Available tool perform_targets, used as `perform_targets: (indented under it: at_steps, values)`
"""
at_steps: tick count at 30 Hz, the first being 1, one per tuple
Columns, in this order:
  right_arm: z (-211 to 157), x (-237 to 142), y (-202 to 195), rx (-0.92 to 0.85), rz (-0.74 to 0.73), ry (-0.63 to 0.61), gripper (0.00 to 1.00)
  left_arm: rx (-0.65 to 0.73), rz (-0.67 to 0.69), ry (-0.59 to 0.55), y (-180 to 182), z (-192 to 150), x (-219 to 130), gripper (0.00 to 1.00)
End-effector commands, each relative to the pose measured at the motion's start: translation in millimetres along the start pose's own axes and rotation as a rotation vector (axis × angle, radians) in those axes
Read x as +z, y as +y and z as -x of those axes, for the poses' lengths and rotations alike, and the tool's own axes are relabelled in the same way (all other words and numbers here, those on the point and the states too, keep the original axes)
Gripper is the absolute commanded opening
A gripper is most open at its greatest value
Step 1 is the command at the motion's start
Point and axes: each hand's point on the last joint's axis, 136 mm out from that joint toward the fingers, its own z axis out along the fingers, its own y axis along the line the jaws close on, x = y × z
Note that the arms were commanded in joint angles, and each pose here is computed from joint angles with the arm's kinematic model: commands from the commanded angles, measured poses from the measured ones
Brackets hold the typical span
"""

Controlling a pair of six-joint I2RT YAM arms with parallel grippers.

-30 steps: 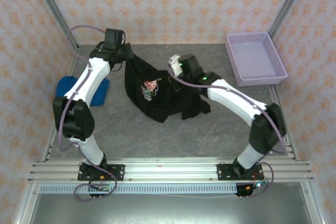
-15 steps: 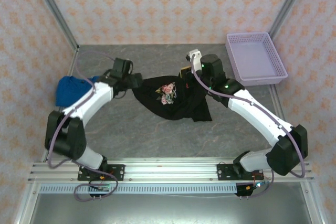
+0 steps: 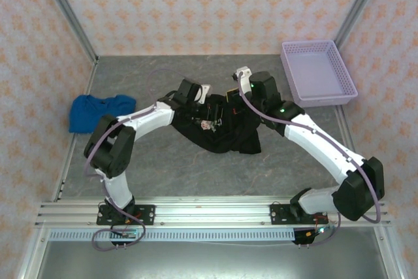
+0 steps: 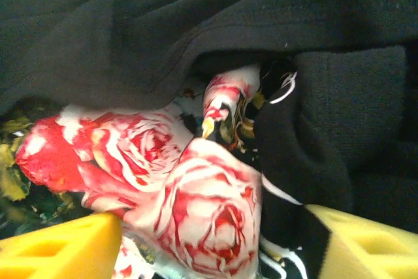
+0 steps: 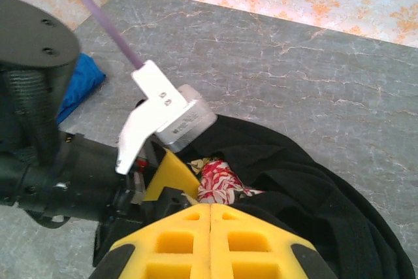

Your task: Fold the inside-out t-shirt

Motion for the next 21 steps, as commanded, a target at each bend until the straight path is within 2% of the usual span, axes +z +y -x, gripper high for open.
perform_targets:
  at_steps: [1,4,6,11,13,16,21]
  values:
    - [9.4,-13.6,-5.3,-0.013,-0.038,-0.04,0.0,0.026,-0.07,-0.012,-24.0,20.7,5.8,0.53]
    - [16.2,-26.7,-12.7,-0.031,-0.084,-0.054,0.0,-0.007,-0.05,0.005,-13.7,22.4,21.2,0.24]
    - [29.5,-44.2,-17.4,-0.034,-0.107,-0.092,0.0,-0.025,-0.048,-0.021,-9.5,31.5,17.9,0.02]
    - [70.9,-106.6,-22.2,-0.012,-0.135,-0.255,0.0,-0.186,-0.052,-0.224,25.6,68.5,-37.8,0.0]
    - [73.4,-123.6,-22.0,0.001,-0.138,-0.284,0.0,-0.264,-0.031,-0.279,45.5,69.7,-60.4,0.0]
    - [45.9,-127.5,-30.9,0.034,-0.179,-0.238,0.0,-0.311,0.0,-0.327,62.0,59.2,-84.8,0.0]
    - [-43.3,-114.7,-67.6,0.134,-0.348,-0.066,0.0,-0.308,-0.089,-0.392,47.0,56.6,-109.1,0.0]
